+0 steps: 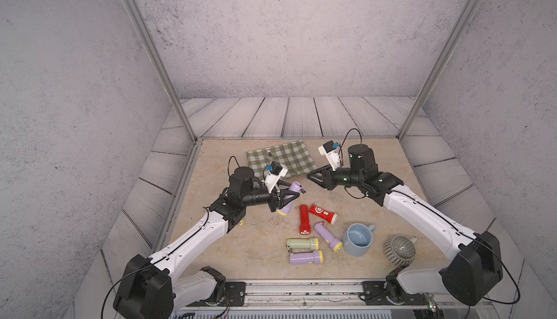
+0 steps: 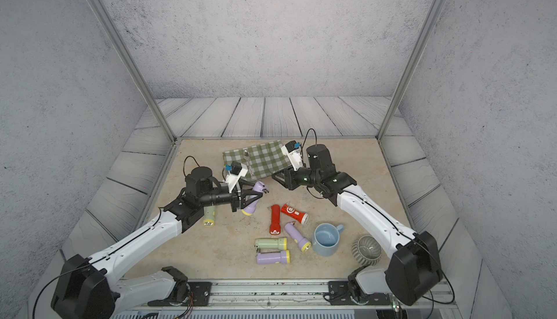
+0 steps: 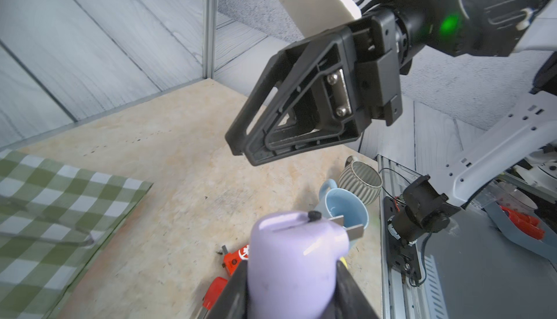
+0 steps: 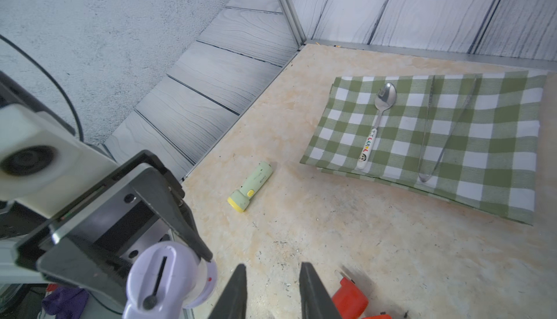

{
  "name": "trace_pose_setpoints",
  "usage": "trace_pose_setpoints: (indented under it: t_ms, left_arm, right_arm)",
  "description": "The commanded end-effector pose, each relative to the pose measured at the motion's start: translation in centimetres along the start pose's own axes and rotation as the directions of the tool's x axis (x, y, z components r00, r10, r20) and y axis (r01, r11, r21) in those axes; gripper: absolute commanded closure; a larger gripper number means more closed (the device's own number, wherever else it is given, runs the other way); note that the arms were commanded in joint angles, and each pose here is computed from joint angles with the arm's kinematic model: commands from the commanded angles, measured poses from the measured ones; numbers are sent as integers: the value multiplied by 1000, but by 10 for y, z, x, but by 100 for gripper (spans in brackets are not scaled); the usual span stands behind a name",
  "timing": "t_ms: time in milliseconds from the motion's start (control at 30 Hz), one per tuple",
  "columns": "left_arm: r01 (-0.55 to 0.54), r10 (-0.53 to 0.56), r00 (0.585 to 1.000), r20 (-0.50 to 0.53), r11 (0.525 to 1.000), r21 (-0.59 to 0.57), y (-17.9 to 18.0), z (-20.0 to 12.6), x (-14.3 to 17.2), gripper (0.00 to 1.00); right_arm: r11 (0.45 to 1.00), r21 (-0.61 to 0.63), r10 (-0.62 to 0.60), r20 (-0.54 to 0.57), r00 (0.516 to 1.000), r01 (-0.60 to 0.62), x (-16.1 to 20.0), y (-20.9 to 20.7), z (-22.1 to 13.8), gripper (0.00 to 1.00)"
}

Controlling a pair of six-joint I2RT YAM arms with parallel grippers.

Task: Close the plug at the bottom of the flashlight
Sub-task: Close the plug of the flashlight.

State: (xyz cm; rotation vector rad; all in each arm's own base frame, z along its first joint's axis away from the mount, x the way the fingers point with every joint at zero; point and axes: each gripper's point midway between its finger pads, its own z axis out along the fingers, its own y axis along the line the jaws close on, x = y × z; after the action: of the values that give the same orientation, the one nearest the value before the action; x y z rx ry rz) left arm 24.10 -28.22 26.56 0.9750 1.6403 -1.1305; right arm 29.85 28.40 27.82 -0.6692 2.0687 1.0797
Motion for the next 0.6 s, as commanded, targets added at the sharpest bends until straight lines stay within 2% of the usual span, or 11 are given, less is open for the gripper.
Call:
trace_pose_setpoints:
  t_ms: [0, 67, 167, 300, 400, 567]
  left_arm:
    - [-177, 174, 979, 102, 984, 28, -21, -12, -37, 100]
    - [-223, 223, 967, 120, 975, -9, -20, -16, -43, 100]
    - [-286, 278, 952, 126, 957, 52, -34, -18, -52, 100]
    - [-299, 277, 952, 131, 931, 208, -58, -19, -62, 100]
    - [-301, 270, 952, 147, 915, 268, -67, -20, -66, 100]
    - [-310, 267, 949, 167, 886, 345, -82, -26, -72, 100]
  right_arm:
    - [997, 59, 54, -24, 998, -53, -12, 6, -18, 63]
    - [992, 103, 71, -49, 996, -66, -13, 5, -25, 60]
    - [995, 94, 30, -37, 999, -26, -19, 13, -34, 58]
    - [992, -59, -110, 55, 992, 113, -26, 42, -40, 56]
    - [969, -143, -187, 111, 976, 202, -27, 61, -46, 48]
    - [939, -233, -226, 142, 964, 254, -30, 80, -53, 42]
